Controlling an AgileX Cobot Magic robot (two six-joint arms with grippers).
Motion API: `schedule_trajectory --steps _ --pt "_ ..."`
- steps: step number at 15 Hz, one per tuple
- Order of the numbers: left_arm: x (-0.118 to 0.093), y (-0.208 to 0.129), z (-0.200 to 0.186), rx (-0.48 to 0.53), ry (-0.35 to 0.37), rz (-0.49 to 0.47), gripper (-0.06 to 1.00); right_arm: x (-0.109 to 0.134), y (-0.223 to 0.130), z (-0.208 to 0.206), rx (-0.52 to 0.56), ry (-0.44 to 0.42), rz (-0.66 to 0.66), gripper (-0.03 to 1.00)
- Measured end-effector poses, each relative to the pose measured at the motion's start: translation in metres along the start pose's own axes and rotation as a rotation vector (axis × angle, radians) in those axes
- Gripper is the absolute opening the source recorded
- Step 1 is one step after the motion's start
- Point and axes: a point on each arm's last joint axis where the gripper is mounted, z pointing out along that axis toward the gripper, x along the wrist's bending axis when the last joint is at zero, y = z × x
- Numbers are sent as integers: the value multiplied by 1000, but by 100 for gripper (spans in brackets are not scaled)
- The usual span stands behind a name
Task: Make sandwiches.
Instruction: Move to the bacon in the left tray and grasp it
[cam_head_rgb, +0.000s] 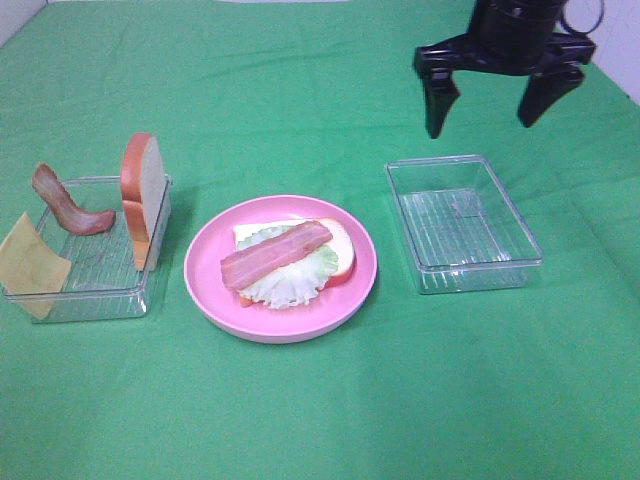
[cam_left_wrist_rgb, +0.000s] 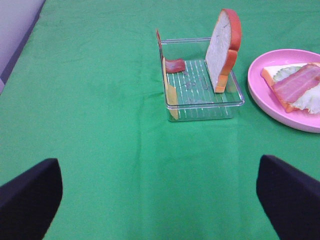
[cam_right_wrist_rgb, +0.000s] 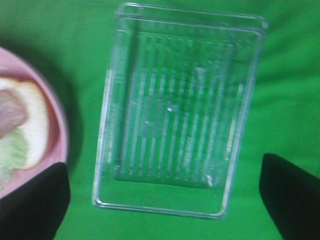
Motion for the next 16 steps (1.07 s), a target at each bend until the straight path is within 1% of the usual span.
schedule_trajectory --steps 2,4,6,7,10,11,12,13,14,15,16 --pt "0 0 0 0 0 0 99 -47 -1 2 21 -17 103 98" --pt "0 0 0 0 0 0 99 -83 -3 3 25 -23 190 98" --pt "0 0 0 0 0 0 99 -100 -6 3 27 -27 232 98" --pt "0 0 0 0 0 0 99 -102 -8 2 28 -28 238 97" --pt "0 0 0 0 0 0 99 -98 -20 -8 33 -10 242 97" --pt "0 0 0 0 0 0 99 -95 -45 -14 69 -8 241 97" --pt "0 0 0 0 0 0 99 -93 -54 -16 82 -7 241 97" --pt "0 0 0 0 0 0 99 -88 -84 -24 112 -6 240 97" --pt "0 0 0 0 0 0 99 -85 -106 -32 117 -6 240 97" --pt "0 0 0 0 0 0 99 -83 -118 -38 113 -6 240 97" --pt "0 0 0 0 0 0 99 -80 -140 -50 96 -7 240 97"
